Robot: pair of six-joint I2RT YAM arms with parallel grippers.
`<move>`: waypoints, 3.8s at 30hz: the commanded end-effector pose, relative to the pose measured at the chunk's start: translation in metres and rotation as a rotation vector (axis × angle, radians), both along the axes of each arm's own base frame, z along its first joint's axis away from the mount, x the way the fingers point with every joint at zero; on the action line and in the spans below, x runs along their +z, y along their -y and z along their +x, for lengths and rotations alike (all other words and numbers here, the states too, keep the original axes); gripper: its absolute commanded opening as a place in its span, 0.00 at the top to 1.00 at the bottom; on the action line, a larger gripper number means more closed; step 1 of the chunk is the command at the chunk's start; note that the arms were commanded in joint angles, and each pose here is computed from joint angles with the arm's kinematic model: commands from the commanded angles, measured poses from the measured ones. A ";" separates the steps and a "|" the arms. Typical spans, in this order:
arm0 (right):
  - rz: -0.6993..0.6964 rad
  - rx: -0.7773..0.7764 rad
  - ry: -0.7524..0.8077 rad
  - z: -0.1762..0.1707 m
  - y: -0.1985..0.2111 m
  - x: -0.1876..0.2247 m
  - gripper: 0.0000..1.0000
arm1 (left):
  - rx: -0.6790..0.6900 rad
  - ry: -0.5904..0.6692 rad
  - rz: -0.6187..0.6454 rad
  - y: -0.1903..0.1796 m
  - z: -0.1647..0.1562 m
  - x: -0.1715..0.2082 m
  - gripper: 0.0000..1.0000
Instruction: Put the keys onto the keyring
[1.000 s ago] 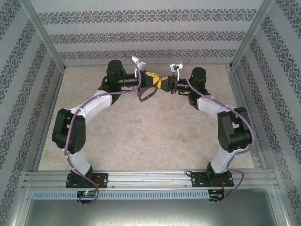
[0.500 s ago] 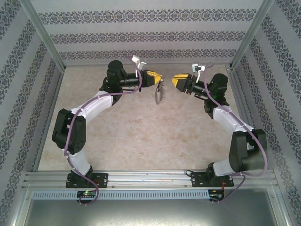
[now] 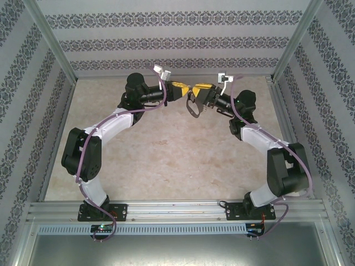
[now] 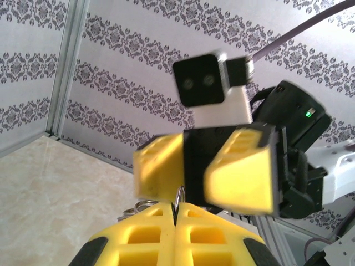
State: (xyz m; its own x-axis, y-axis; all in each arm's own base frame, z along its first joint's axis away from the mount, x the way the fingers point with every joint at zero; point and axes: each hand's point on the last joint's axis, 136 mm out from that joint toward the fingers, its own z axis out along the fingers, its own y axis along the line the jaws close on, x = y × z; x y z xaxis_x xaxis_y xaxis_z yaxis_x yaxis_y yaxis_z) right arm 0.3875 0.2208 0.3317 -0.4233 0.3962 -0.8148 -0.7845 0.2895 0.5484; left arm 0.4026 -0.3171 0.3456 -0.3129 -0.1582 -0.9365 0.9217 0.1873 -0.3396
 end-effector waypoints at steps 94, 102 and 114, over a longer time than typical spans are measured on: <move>-0.298 0.353 0.125 -0.039 -0.022 0.021 1.00 | -0.317 0.034 0.264 0.019 -0.031 -0.007 0.62; -0.305 0.354 0.121 -0.039 -0.022 0.018 1.00 | -0.313 0.044 0.256 0.020 -0.031 -0.006 0.74; -0.298 0.250 0.129 -0.029 -0.006 0.027 0.60 | -0.274 0.086 0.244 0.019 -0.029 -0.001 1.00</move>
